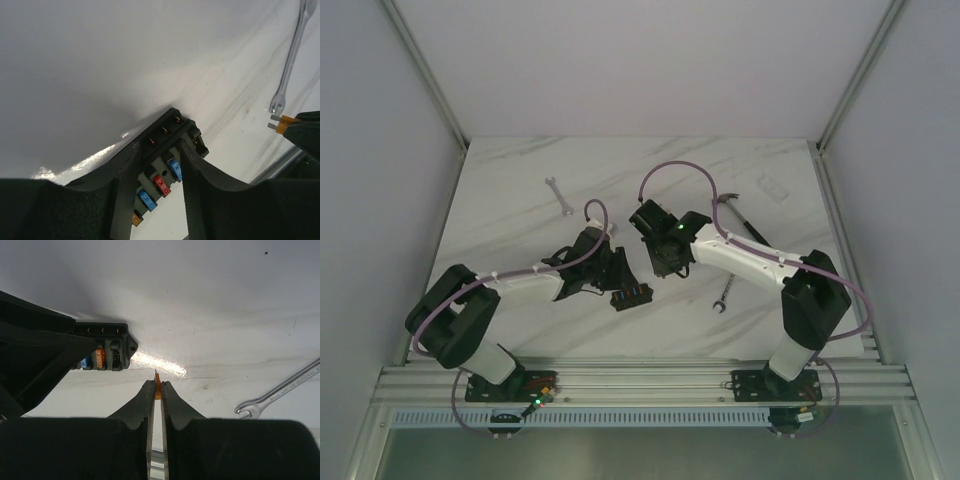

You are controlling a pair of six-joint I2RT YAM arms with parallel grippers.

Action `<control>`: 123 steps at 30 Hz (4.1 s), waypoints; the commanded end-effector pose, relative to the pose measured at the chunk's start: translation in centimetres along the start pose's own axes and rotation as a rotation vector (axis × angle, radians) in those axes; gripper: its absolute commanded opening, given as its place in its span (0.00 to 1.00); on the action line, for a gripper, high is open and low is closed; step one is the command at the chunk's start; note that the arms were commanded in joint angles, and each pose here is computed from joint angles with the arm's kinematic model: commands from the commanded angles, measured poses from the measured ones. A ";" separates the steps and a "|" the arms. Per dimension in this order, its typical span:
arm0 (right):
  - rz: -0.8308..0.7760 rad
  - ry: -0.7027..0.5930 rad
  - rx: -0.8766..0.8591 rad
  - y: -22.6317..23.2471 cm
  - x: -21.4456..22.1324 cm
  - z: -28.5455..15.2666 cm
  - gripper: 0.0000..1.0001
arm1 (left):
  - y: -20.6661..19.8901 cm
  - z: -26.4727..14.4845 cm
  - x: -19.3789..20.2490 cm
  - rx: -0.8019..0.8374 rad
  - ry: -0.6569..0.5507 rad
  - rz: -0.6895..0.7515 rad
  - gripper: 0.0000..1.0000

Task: Snap on the fuse box
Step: Install the fuse at the fuse box base.

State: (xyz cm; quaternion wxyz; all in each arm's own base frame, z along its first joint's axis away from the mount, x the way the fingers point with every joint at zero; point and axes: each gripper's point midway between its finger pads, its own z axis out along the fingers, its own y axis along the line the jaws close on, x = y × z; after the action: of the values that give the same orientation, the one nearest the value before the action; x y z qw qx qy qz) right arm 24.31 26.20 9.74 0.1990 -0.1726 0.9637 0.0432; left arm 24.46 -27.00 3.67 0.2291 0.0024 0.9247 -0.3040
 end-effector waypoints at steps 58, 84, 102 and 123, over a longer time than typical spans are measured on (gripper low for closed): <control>-0.199 0.178 0.075 5.4 3.8 1.7 0.00 | 3.2 -6.6 5.2 -0.003 -0.013 -0.274 0.64; -0.238 0.198 0.110 5.8 4.3 2.7 0.00 | 3.5 -6.3 5.8 0.000 -0.001 -0.291 0.56; -0.228 0.186 0.136 5.8 3.8 2.0 0.00 | 3.5 -6.3 5.9 0.005 -0.005 -0.308 0.55; -0.215 0.203 0.160 5.8 4.5 3.0 0.00 | 3.3 -6.4 5.9 0.013 -0.009 -0.314 0.55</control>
State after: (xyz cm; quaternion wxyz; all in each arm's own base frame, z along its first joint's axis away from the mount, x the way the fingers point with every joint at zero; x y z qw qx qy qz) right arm 19.45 30.53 5.43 0.1145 -0.2685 0.9545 -0.0614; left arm 17.14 -21.25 3.61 0.1834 -0.1437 0.9142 -0.3316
